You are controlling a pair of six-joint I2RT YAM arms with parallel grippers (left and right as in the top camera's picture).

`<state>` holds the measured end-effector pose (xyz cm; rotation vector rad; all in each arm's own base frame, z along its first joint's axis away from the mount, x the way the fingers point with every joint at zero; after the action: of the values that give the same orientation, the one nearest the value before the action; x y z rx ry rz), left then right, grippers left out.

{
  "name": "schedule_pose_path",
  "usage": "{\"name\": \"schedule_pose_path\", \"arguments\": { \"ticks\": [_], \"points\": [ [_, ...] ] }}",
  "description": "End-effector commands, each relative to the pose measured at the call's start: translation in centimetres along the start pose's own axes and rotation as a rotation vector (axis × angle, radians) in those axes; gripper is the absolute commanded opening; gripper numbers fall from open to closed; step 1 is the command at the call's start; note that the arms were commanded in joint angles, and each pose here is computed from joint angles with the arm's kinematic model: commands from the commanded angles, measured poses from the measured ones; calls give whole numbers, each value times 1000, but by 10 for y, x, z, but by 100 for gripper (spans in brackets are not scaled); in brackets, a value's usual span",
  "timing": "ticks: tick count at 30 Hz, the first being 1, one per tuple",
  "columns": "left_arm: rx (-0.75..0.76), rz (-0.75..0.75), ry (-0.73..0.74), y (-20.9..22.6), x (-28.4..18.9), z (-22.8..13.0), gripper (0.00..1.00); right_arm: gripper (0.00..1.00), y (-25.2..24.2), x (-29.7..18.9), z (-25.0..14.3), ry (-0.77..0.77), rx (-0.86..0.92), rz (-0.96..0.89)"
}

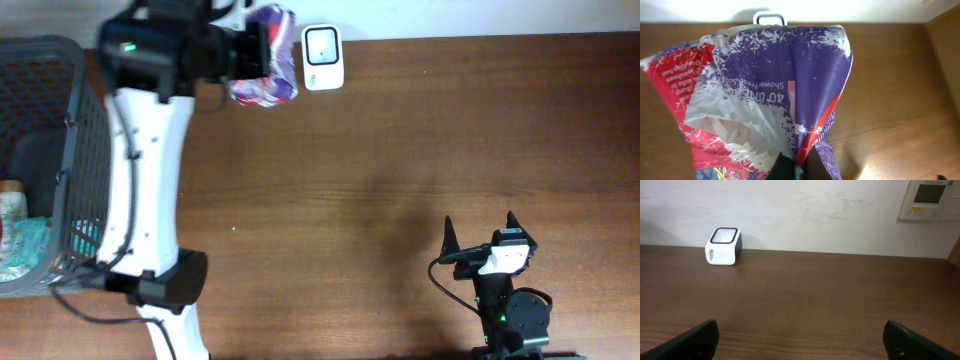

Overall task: Scan the item barcode
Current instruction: 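Lift the purple-red pack and place it on the table centre, then reach the left gripper into the basket and grasp the green wipes pack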

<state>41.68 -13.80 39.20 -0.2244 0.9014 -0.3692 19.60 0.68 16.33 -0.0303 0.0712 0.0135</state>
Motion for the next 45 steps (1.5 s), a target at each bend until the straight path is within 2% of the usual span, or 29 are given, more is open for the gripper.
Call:
{"name": "schedule_pose_path", "arguments": {
  "ticks": [1, 5, 9, 13, 14, 15, 16, 18, 20, 21, 23, 25, 27, 28, 29, 31, 34, 36, 38, 45],
  "points": [
    [12, 86, 111, -18, 57, -21, 0, 99, -1, 0, -4, 8, 4, -4],
    [40, 130, 305, -28, 129, -61, 0, 99, -1, 0, -4, 8, 4, -4],
    [33, 165, 446, -28, 183, -96, 0, 99, -1, 0, -4, 8, 4, -4],
    [-7, 229, 602, -21, 208, -133, 0, 98, -1, 0, -4, 8, 4, -4],
    [-1, 234, 620, -23, 207, -138, 11, 99, -1, 0, -4, 8, 4, -4],
    [4, 234, 628, -26, 206, -140, 42, 99, -1, 0, -4, 8, 4, -4],
    [12, 232, 634, -29, 206, -143, 88, 99, -1, 0, -4, 8, 3, -4],
    [19, 229, 635, -33, 206, -144, 94, 99, -1, 0, -4, 8, 4, -4],
    [18, 227, 631, -33, 205, -143, 87, 99, -1, 0, -4, 8, 3, -4],
    [21, 220, 614, -32, 202, -137, 79, 99, -1, 0, -4, 8, 4, -4],
    [34, 195, 558, -32, 184, -118, 78, 99, -1, 0, -4, 8, 4, -4],
    [65, 124, 401, -28, 142, -75, 78, 99, -1, 0, -4, 8, 4, -4],
    [27, 104, 183, -14, 73, -29, 82, 99, -1, 0, -4, 8, 4, -4],
    [6, 113, 112, -3, 44, -16, 87, 99, -1, 0, -4, 8, 4, -4],
    [-15, 150, 18, 18, 3, -2, 88, 99, -1, 0, -4, 8, 3, -4],
    [-4, 207, -79, 46, -44, 9, 88, 99, -1, 0, -4, 8, 4, -4],
    [-126, 367, -201, 113, -105, 17, 89, 98, -1, 0, -4, 8, 4, -4],
    [-232, 435, -240, 155, -129, 15, 91, 98, -1, 0, -4, 8, 4, -4],
    [-286, 486, -252, 182, -143, 12, 95, 98, -1, 0, -4, 8, 4, -4],
    [-431, 609, -280, 245, -180, -6, 97, 99, -1, 0, -4, 8, 4, -4]
  ]
}}
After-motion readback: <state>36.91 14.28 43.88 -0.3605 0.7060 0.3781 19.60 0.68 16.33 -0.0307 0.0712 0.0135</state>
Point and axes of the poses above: each gripper's point midway between its finger pads, its own x axis out along the fingers, its own y axis along the line the jaws close on, z = x × y, the point moved 5 cm from there along -x, back along the fingers
